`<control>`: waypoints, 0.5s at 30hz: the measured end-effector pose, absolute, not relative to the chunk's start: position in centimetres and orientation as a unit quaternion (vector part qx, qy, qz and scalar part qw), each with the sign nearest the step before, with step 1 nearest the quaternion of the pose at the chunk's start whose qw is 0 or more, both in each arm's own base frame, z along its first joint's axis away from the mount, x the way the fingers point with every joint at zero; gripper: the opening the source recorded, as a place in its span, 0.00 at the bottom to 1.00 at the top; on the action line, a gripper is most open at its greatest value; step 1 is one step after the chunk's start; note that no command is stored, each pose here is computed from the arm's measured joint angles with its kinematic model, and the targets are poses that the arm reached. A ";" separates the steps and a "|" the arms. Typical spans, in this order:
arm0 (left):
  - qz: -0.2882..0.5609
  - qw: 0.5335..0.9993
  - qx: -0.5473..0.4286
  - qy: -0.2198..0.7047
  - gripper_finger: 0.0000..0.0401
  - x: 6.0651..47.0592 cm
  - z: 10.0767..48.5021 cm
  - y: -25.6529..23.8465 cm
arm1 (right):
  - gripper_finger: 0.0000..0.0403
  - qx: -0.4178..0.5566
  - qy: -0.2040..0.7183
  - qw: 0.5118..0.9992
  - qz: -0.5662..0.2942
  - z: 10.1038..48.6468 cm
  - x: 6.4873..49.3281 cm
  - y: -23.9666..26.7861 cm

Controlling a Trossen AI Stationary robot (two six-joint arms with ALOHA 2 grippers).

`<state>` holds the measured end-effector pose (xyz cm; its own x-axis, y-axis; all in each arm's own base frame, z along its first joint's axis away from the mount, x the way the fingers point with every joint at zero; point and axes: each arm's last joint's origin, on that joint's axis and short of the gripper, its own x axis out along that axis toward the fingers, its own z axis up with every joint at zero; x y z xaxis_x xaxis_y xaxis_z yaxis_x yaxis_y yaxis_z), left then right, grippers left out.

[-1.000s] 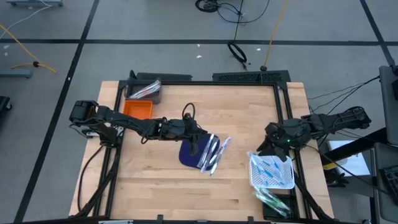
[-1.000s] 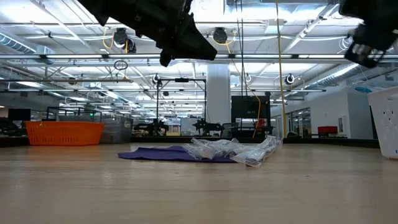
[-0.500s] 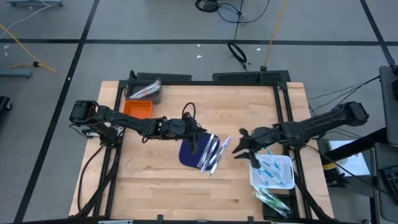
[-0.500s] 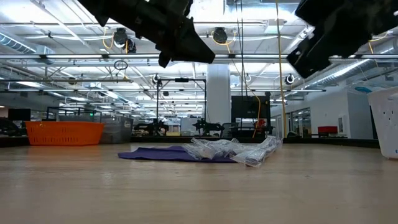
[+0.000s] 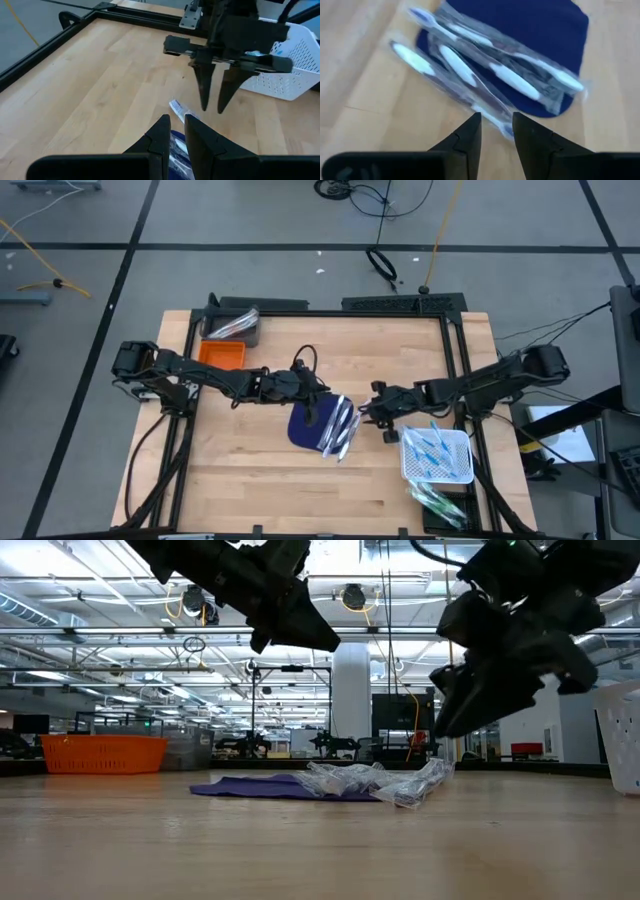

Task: Pick & Place Toothbrushes
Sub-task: Put the purple toothbrush into the orange bin

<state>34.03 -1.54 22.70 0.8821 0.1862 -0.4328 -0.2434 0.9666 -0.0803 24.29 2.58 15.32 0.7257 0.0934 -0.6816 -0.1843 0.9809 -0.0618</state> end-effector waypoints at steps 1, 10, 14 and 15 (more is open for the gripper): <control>0.110 0.968 -0.064 0.217 0.14 34.0 22.7 -1.5 | 0.27 -0.070 0.364 0.926 0.070 15.2 24.4 2.5; 0.114 0.968 -0.055 0.218 0.14 34.0 22.7 -1.2 | 0.31 -0.123 0.360 0.921 0.084 14.2 25.1 2.5; 0.119 0.966 -0.055 0.225 0.14 34.0 22.6 -0.8 | 0.33 -0.149 0.370 0.915 0.062 13.5 25.3 2.3; 0.120 0.965 -0.055 0.226 0.14 34.0 22.5 -0.8 | 0.34 -0.151 0.367 0.916 0.057 13.4 25.4 2.3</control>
<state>33.97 -0.78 22.53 0.8690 0.2063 -0.4497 -0.2560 0.9653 -0.0519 25.44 2.29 13.43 0.7235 -0.0068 -0.6903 -0.2155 0.9478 -0.2352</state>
